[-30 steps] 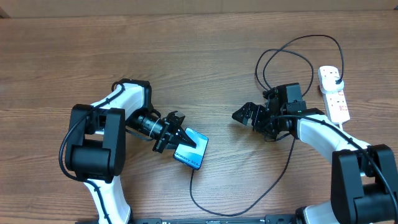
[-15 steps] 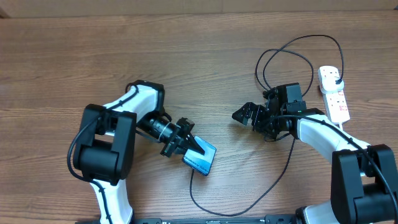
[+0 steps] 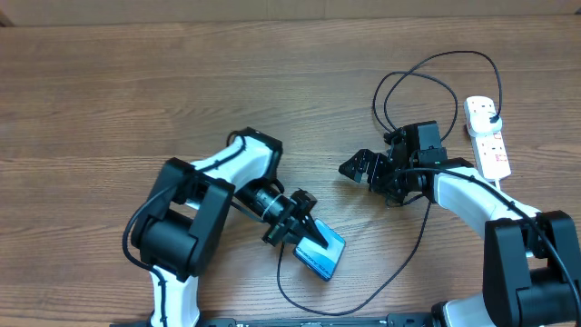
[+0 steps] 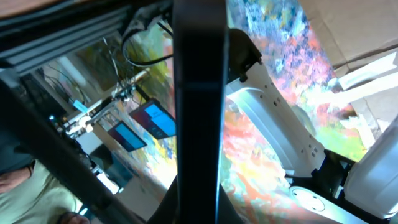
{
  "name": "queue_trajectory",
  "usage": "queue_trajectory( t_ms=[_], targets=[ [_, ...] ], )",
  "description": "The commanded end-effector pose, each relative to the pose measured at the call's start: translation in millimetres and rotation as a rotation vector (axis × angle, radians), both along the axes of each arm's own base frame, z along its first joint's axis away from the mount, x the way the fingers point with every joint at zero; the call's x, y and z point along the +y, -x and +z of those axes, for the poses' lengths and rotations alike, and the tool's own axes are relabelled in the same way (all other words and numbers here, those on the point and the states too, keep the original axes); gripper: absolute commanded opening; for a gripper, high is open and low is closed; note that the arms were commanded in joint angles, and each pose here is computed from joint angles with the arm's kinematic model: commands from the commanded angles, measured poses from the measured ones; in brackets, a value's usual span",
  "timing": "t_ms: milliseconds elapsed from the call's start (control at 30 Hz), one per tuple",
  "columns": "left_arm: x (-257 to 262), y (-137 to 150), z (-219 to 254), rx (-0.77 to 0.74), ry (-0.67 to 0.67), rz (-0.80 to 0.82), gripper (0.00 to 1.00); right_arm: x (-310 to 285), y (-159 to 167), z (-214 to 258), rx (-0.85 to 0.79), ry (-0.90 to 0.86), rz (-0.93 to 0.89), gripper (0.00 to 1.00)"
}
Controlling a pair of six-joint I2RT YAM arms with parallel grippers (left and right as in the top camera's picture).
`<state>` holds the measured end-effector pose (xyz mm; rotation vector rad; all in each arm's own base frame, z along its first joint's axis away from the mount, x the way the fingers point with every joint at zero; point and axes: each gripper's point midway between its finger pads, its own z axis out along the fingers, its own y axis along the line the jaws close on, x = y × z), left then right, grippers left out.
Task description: Plug charger to phone and switch on socket
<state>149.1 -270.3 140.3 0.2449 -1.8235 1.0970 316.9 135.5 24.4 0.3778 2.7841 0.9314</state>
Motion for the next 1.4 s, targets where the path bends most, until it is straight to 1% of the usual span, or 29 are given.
queue_trajectory(
  t_ms=[0,167,867,1200,1367],
  targets=[
    [-16.4,0.3,14.3,0.033,0.051,0.044,0.04,-10.5,0.7,-10.5,0.011,0.065,-0.025,1.0],
    [-19.8,6.9,14.0,0.037,0.047,0.021,0.04,-10.5,0.7,-10.5,0.011,0.065,-0.025,1.0],
    [-17.4,7.2,12.8,0.062,0.016,0.018,0.04,-10.5,0.7,-10.5,0.011,0.065,-0.025,1.0],
    [-10.5,-2.7,11.6,0.058,0.011,0.047,0.04,-10.5,0.7,-10.5,0.011,0.065,-0.025,1.0],
    [-3.8,-14.7,11.6,0.059,0.012,0.091,0.04,-10.5,0.7,-10.5,0.011,0.065,-0.025,1.0]
  ],
)
